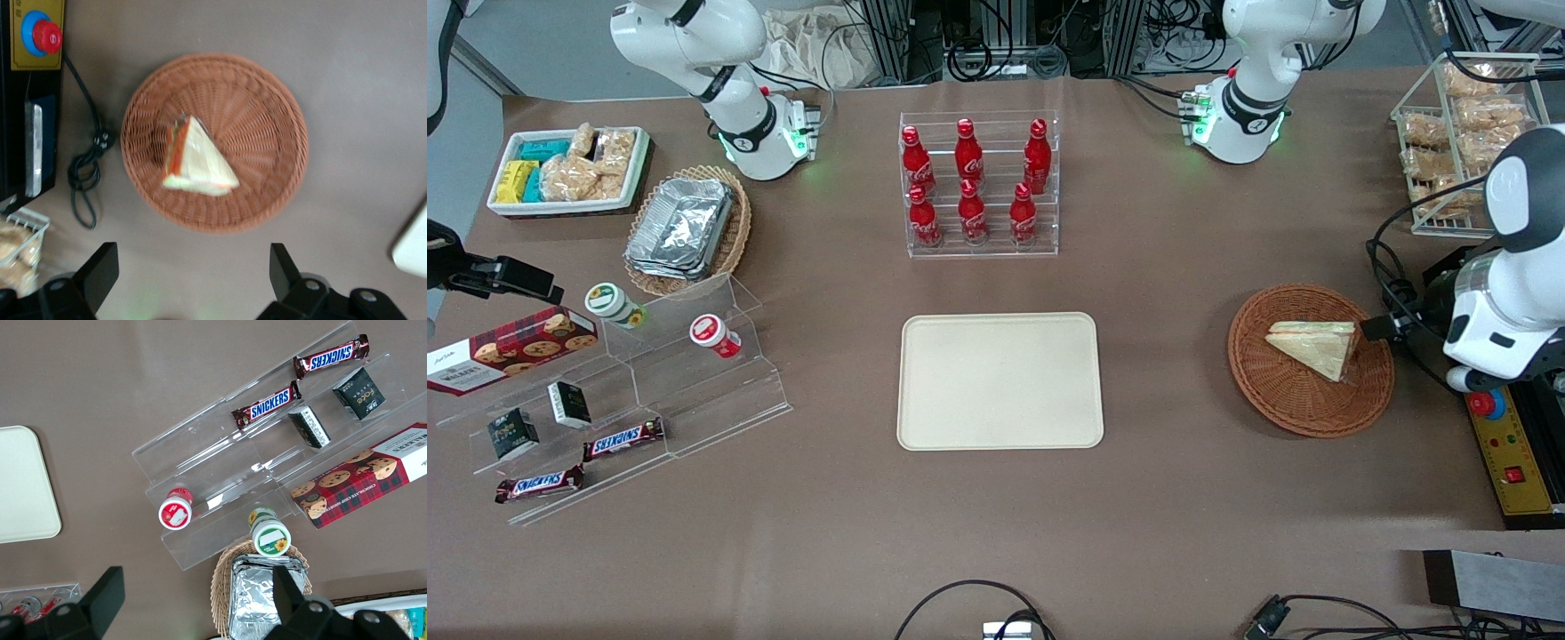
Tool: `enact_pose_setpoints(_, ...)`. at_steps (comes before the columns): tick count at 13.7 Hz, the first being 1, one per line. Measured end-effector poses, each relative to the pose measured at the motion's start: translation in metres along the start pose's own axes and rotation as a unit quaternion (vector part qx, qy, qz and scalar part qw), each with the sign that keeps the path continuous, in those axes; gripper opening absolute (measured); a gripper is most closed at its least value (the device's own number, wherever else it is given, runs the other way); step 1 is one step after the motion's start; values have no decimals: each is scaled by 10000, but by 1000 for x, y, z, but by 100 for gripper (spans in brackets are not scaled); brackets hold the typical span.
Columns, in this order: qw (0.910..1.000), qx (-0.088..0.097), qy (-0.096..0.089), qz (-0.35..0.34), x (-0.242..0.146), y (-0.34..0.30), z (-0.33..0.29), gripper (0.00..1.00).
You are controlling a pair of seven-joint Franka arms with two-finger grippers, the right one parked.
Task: Place sandwich from basket to tray
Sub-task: 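Lower the open left gripper over the wrapped sandwich in the wicker basket, then close the left gripper on the wrapped sandwich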
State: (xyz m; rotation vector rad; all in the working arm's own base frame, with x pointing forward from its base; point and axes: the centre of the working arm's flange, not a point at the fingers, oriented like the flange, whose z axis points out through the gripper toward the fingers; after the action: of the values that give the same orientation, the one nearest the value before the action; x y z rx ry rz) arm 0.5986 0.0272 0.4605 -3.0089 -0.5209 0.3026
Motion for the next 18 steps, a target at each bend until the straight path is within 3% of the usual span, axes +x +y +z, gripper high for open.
enact_pose_setpoints(3,9973,-116,181,-702,0,-15,46,100)
enact_pose_setpoints(6,9882,-229,356,-1472,-7,-14,88,100)
enact_pose_setpoints(9,9831,-277,405,-1765,-17,-15,135,100)
enact_pose_setpoints(18,9717,-122,33,-2358,-20,-66,190,100)
